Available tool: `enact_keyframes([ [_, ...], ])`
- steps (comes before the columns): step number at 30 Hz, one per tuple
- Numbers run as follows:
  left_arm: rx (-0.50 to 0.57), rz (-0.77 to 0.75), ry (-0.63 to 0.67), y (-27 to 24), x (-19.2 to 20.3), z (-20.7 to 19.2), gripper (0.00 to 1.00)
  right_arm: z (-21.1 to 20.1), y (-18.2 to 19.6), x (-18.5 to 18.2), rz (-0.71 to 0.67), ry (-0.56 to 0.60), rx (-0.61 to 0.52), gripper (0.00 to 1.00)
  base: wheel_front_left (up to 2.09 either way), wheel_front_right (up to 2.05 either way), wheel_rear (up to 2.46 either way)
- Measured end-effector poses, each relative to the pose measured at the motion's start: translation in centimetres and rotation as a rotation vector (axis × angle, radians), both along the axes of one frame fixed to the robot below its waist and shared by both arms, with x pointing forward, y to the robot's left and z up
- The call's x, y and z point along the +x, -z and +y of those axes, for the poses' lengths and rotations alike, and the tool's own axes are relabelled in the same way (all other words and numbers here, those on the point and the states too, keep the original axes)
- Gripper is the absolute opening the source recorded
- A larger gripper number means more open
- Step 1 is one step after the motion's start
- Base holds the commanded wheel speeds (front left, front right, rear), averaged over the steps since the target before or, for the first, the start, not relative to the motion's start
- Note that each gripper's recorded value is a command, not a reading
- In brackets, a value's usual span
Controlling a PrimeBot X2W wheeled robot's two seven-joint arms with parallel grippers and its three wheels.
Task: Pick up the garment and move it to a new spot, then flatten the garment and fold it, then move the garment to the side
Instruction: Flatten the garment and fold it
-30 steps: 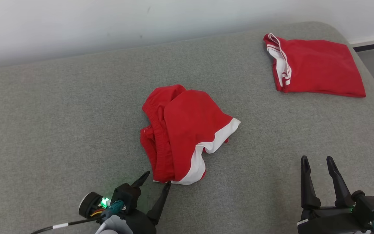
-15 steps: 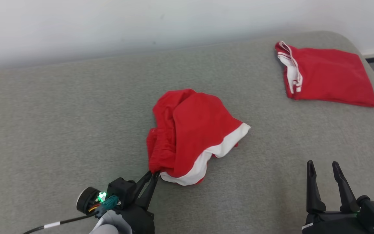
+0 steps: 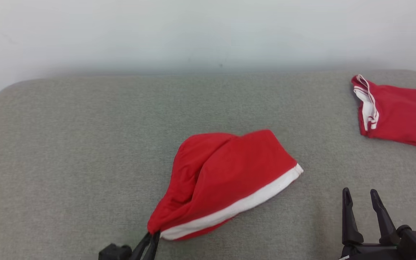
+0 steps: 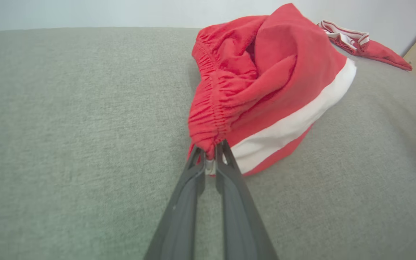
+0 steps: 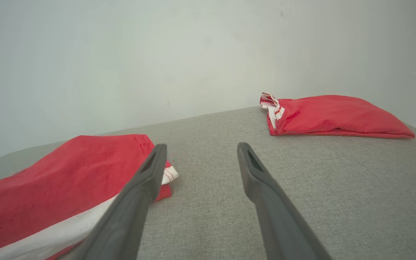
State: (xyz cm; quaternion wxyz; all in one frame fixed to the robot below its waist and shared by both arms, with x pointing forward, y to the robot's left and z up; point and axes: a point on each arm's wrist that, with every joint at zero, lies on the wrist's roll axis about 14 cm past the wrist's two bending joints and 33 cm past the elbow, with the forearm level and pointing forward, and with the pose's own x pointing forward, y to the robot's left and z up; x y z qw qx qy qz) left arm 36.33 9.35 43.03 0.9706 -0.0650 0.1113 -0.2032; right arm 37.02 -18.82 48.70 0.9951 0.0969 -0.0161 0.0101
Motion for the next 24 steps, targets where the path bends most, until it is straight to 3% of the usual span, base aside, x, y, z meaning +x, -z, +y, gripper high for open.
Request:
enact_keyframes([
  [10,-0.028,0.093,-0.088,2.3,-3.1,1.6,0.03,0.8,-0.4,-0.3,-0.012,-0.025,0.0,1.0,0.0,0.0,0.0],
  [11,-0.032,0.087,-0.09,2.1,-3.0,1.6,0.44,0.7,-0.5,-0.4,-0.013,-0.023,0.0,1.0,0.0,0.0,0.0],
  [12,-0.035,0.074,-0.095,1.7,-2.8,1.6,1.0,0.7,-0.5,-0.4,-0.013,-0.022,-0.001,1.0,0.0,0.0,0.0],
  [24,-0.064,-0.208,-0.203,-6.5,0.0,4.1,1.0,0.5,-0.7,-0.8,-0.02,-0.018,-0.002,1.0,0.0,0.0,0.0],
])
